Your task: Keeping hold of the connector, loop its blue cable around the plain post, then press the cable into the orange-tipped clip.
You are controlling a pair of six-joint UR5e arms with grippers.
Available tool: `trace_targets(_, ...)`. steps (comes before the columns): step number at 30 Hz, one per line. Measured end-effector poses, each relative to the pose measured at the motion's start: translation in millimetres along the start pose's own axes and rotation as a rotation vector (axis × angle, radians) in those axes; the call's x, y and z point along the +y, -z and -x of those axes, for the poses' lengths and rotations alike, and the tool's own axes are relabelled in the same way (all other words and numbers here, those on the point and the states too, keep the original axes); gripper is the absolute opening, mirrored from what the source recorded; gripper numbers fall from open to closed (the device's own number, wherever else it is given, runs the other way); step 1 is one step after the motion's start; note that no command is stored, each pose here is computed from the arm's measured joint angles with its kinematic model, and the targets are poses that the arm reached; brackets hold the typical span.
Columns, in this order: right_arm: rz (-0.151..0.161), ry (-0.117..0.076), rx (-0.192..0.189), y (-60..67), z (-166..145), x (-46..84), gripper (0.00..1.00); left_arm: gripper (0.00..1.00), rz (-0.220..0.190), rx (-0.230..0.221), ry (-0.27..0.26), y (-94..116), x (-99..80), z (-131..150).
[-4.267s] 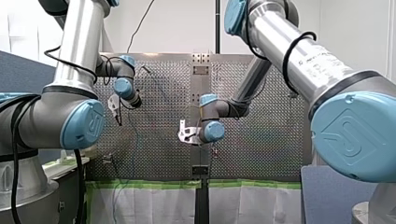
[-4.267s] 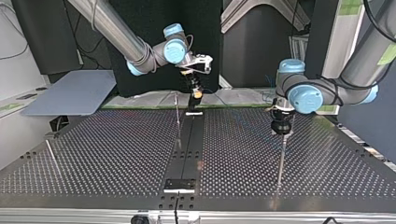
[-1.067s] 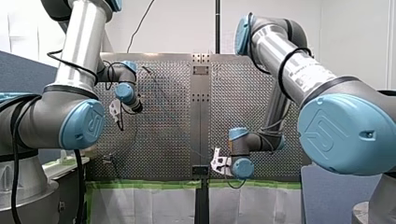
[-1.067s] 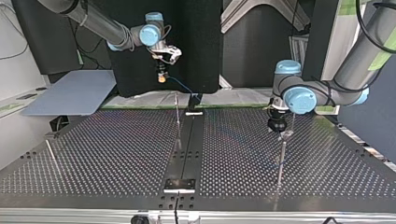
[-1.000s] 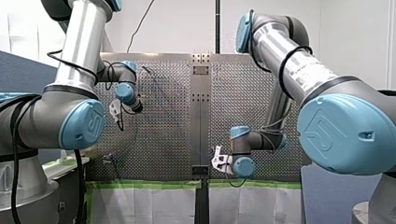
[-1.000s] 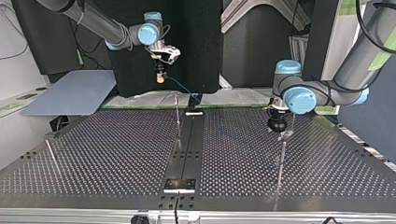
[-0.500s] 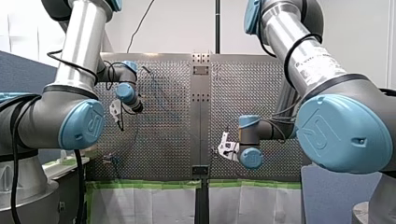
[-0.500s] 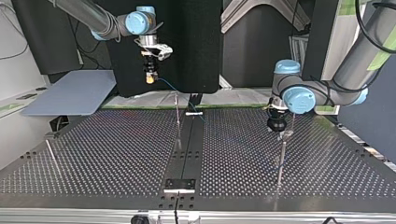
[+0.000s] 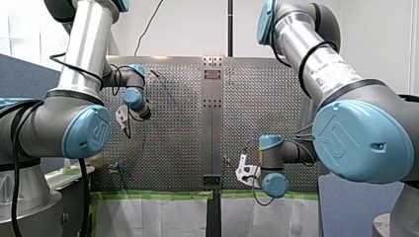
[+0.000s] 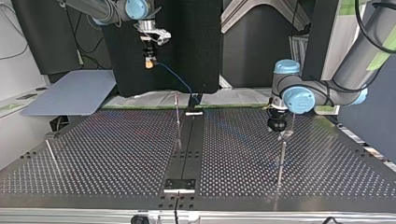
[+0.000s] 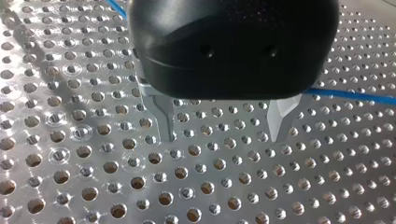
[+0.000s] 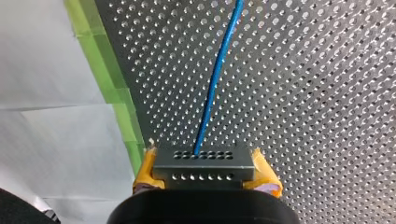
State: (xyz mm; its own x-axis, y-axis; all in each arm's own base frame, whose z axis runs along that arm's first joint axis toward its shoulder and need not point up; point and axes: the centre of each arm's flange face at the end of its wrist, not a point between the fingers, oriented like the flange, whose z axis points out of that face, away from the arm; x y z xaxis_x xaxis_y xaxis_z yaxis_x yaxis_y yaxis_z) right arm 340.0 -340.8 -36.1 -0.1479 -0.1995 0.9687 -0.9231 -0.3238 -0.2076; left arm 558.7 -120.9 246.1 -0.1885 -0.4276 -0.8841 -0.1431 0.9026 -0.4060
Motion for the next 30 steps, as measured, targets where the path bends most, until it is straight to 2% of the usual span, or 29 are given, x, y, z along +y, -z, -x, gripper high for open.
trace_targets(4,-0.004,-0.006,0.031,-4.6,-1,1.2,0.0,1.0,0.0,0.001,0.0,0,-0.9,0)
trace_targets(9,-0.005,-0.011,0.074,-19.5,-8,2.2,0.0,1.0,-0.002,0.0,0.02,0,-1.2,-1)
trace_targets(16,-0.007,0.005,0.08,-30.1,-12,2.1,0.0,1.0,-0.011,-0.009,0.083,-2,6.0,0)
trace_targets(19,-0.008,0.016,0.079,-32.5,-13,1.4,0.0,1.0,-0.022,-0.011,0.114,-2,14.6,-3)
trace_targets(23,-0.006,0.029,0.077,-33.6,-13,1.6,0.0,1.0,-0.028,-0.012,0.166,-2,35.2,-7)
trace_targets(26,-0.006,0.033,0.076,-33.6,-12,1.7,0.0,1.0,-0.036,-0.008,0.2,0,47.5,-12)
trace_targets(30,-0.006,0.035,0.075,-33.9,-12,1.8,0.0,1.0,-0.067,-0.009,0.24,1,52.5,-16)
